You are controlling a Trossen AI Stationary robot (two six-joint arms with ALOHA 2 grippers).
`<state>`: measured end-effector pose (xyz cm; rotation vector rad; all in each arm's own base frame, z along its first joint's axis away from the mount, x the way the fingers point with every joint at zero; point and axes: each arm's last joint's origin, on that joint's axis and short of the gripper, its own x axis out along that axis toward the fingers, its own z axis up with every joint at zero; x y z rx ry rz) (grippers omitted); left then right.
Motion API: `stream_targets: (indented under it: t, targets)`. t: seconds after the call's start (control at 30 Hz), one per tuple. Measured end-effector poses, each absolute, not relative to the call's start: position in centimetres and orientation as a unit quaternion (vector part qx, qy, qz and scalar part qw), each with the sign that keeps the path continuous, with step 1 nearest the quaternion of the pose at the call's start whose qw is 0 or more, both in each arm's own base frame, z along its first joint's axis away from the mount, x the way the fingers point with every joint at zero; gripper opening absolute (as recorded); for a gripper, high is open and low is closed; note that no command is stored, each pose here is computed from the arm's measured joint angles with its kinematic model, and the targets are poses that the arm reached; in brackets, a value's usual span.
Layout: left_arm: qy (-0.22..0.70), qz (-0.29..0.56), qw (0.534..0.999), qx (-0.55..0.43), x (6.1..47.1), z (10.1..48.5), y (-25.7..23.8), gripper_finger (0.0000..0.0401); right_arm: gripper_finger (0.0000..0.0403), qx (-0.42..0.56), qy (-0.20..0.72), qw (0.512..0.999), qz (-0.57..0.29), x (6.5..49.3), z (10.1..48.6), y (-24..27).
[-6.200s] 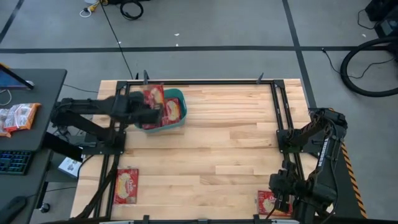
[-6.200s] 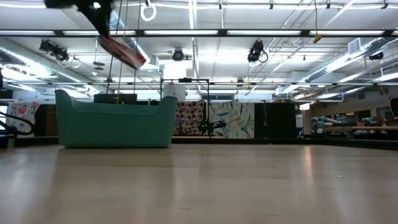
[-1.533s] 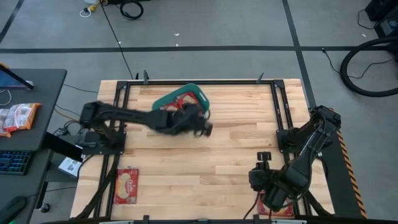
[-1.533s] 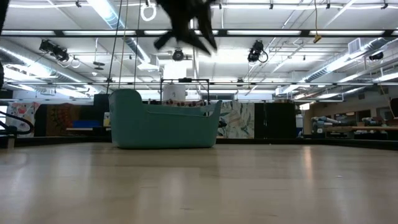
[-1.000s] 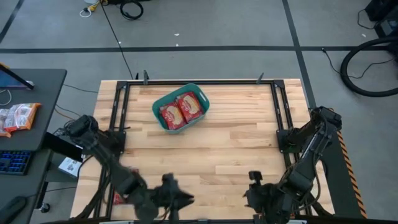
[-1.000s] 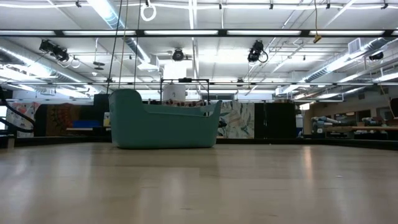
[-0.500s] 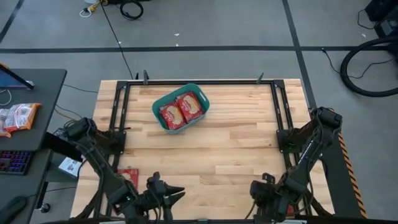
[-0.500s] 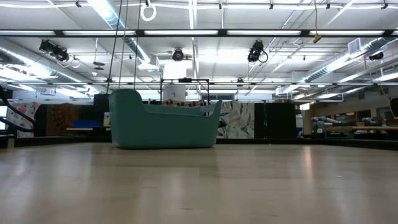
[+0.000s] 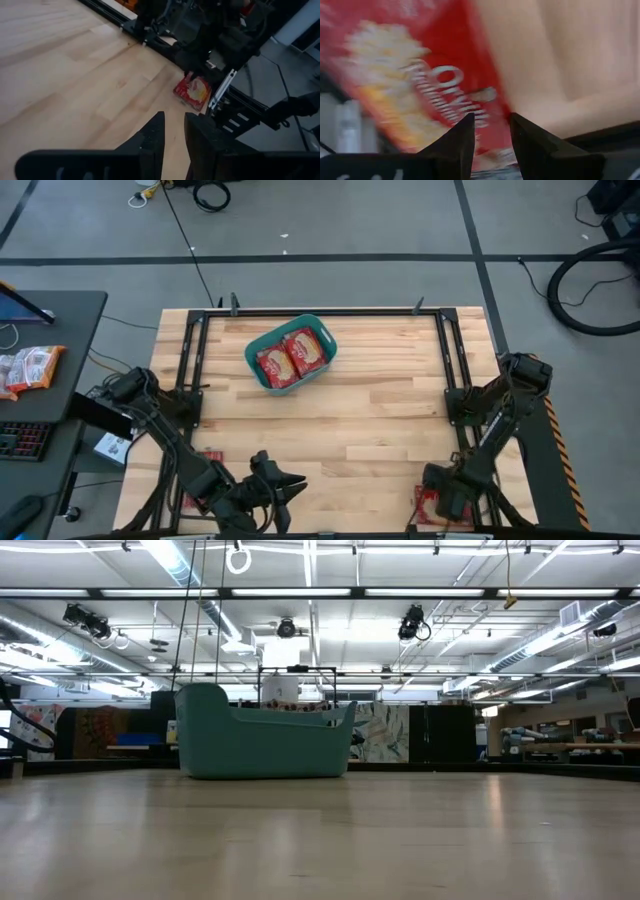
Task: Sort popcorn bags into baskets
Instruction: Put the popcorn bag into the green bin
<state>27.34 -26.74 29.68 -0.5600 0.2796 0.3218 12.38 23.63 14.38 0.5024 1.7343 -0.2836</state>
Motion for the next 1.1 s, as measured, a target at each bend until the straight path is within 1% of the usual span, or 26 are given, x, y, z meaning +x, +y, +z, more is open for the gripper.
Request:
stream_targets:
  t: [0.1,0.17,0.27,0.3,0.37,0.4,0.47,0.57,0.63,0.77,0.83,0.9,0.97,1.1]
  targets:
    - [0.136,0.159,0.937,-0.280,27.8,29.7,-26.4,0.0077,0.0128,0.197,0.755,0.613,-0.125,13.5,13.2,21.4]
    - [0.142,0.156,0.934,-0.288,28.3,29.8,-26.0,0.0077,0.0128,0.183,0.737,0.637,-0.130,15.0,12.9,19.9]
    - [0.161,0.151,0.928,-0.300,29.6,29.7,-24.8,0.0077,0.0127,0.159,0.650,0.730,-0.142,19.0,14.0,18.4]
    - [0.168,0.149,0.926,-0.305,30.0,29.6,-24.4,0.0077,0.0126,0.149,0.617,0.761,-0.133,20.5,14.8,18.4]
    - [0.184,0.142,0.920,-0.314,30.7,29.6,-23.5,0.0077,0.0126,0.132,0.547,0.822,-0.087,23.3,17.6,19.2]
    - [0.191,0.139,0.918,-0.319,31.1,29.5,-23.1,0.0077,0.0126,0.125,0.518,0.844,-0.058,24.4,19.3,19.9]
    - [0.201,0.136,0.912,-0.330,31.7,29.5,-22.5,0.0077,0.0126,0.090,0.491,0.866,-0.032,25.2,21.8,20.7]
    - [0.208,0.150,0.895,-0.366,32.1,29.3,-21.6,0.0077,0.0126,0.050,0.490,0.870,-0.035,25.0,24.3,21.3]
    - [0.212,0.159,0.883,-0.387,32.5,28.8,-21.4,0.0077,0.0126,0.029,0.506,0.861,-0.048,24.1,25.2,21.5]
    - [0.232,0.186,0.852,-0.432,33.3,26.3,-22.1,0.0079,0.0126,0.010,0.544,0.836,-0.069,21.8,25.1,22.3]
    - [0.257,0.193,0.830,-0.456,33.6,24.6,-22.8,0.0088,0.0126,0.016,0.550,0.832,-0.076,20.7,24.9,22.9]
    - [0.291,0.210,0.801,-0.480,33.9,22.6,-23.3,0.0108,0.0126,0.033,0.550,0.831,-0.079,19.7,24.7,23.7]
    - [0.312,0.240,0.762,-0.514,34.2,20.8,-23.4,0.0137,0.0126,0.053,0.547,0.832,-0.081,18.8,24.5,24.5]
    - [0.316,0.312,0.685,-0.578,34.7,18.1,-22.9,0.0204,0.0126,0.087,0.542,0.831,-0.090,17.3,24.1,25.5]
